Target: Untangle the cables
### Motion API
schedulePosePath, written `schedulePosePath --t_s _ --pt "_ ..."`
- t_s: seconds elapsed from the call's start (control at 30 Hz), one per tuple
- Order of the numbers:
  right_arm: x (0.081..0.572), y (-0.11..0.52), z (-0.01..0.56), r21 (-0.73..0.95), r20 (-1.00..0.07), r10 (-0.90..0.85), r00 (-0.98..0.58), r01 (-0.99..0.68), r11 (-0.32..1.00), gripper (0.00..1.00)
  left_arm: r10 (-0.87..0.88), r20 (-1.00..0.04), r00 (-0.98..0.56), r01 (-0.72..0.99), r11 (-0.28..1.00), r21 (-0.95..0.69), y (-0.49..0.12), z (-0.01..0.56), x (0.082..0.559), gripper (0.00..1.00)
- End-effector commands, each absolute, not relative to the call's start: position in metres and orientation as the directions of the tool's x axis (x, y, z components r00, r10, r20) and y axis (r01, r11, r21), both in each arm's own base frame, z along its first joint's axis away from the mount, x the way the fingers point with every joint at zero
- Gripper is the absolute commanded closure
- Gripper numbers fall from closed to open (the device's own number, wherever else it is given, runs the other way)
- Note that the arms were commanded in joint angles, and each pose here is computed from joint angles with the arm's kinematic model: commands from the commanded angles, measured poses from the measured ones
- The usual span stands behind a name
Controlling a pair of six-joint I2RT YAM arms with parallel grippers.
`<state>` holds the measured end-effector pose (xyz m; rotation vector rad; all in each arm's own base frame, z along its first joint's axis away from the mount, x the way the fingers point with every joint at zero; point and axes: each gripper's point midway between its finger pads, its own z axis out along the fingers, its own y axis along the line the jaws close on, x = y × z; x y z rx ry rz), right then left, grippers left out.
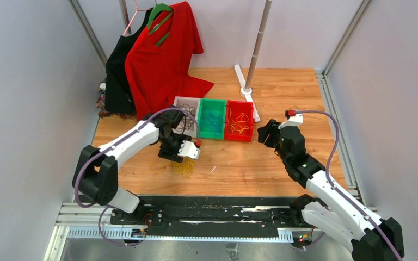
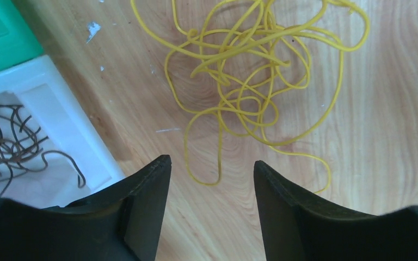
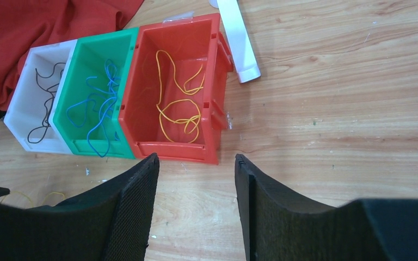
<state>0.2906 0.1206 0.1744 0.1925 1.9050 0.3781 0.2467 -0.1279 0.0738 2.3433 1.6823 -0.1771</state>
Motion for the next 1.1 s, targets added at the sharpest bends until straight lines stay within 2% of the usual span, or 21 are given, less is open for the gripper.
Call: schedulePosePath --t_s 0.0,0.1,0.17,0.23,0.27,0.37,0.47,0.6,0.8,0.97,1.07 --pt "0.288 0.124 0.176 0.376 -0.876 0.333 -0.349 -0.061 0.925 0.48 0.878 -0.201 0.435 0.900 -0.413 0.139 -0.130 0.057 0.256 0.42" --pt "0.287 0.122 0.176 0.376 -0.873 0.335 -0.354 -0.052 0.925 0.49 0.880 -0.171 0.444 0.896 -0.428 0.120 -0.127 0.047 0.259 0.57" --pt "0.286 0.121 0.177 0.375 -0.874 0.336 -0.352 -0.047 0.926 0.51 0.891 -0.149 0.429 0.901 -0.410 0.142 -0.125 0.042 0.265 0.73" --pt "0.286 0.120 0.178 0.378 -0.874 0.340 -0.346 -0.044 0.925 0.54 0.893 -0.117 0.435 0.893 -0.411 0.185 -0.124 0.042 0.272 0.95" --pt "0.287 0.120 0.180 0.379 -0.875 0.342 -0.343 -0.045 0.924 0.55 0.894 -0.110 0.435 0.889 -0.408 0.207 -0.124 0.046 0.275 0.99" --pt "0.288 0.126 0.185 0.392 -0.873 0.348 -0.341 -0.066 0.918 0.57 0.900 -0.128 0.417 0.888 -0.374 0.267 -0.134 0.078 0.277 0.99" --pt "0.290 0.136 0.190 0.417 -0.870 0.359 -0.338 -0.116 0.901 0.56 0.895 -0.200 0.398 0.900 -0.338 0.274 -0.147 0.126 0.261 0.99" --pt "0.291 0.160 0.198 0.456 -0.862 0.364 -0.353 -0.222 0.862 0.50 0.861 -0.347 0.371 0.910 -0.262 0.322 -0.170 0.200 0.236 0.99" --pt "0.274 0.207 0.229 0.443 -0.892 0.323 -0.316 -0.476 0.760 0.39 0.746 -0.529 0.404 0.894 -0.200 0.400 -0.197 0.281 0.202 1.00" --pt "0.249 0.241 0.273 0.401 -0.913 0.345 -0.220 -0.645 0.651 0.31 0.626 -0.646 0.437 0.887 -0.181 0.425 -0.219 0.326 0.185 1.00" --pt "0.233 0.262 0.297 0.389 -0.911 0.352 -0.213 -0.725 0.569 0.31 0.591 -0.663 0.459 0.882 -0.210 0.423 -0.228 0.332 0.177 1.00"
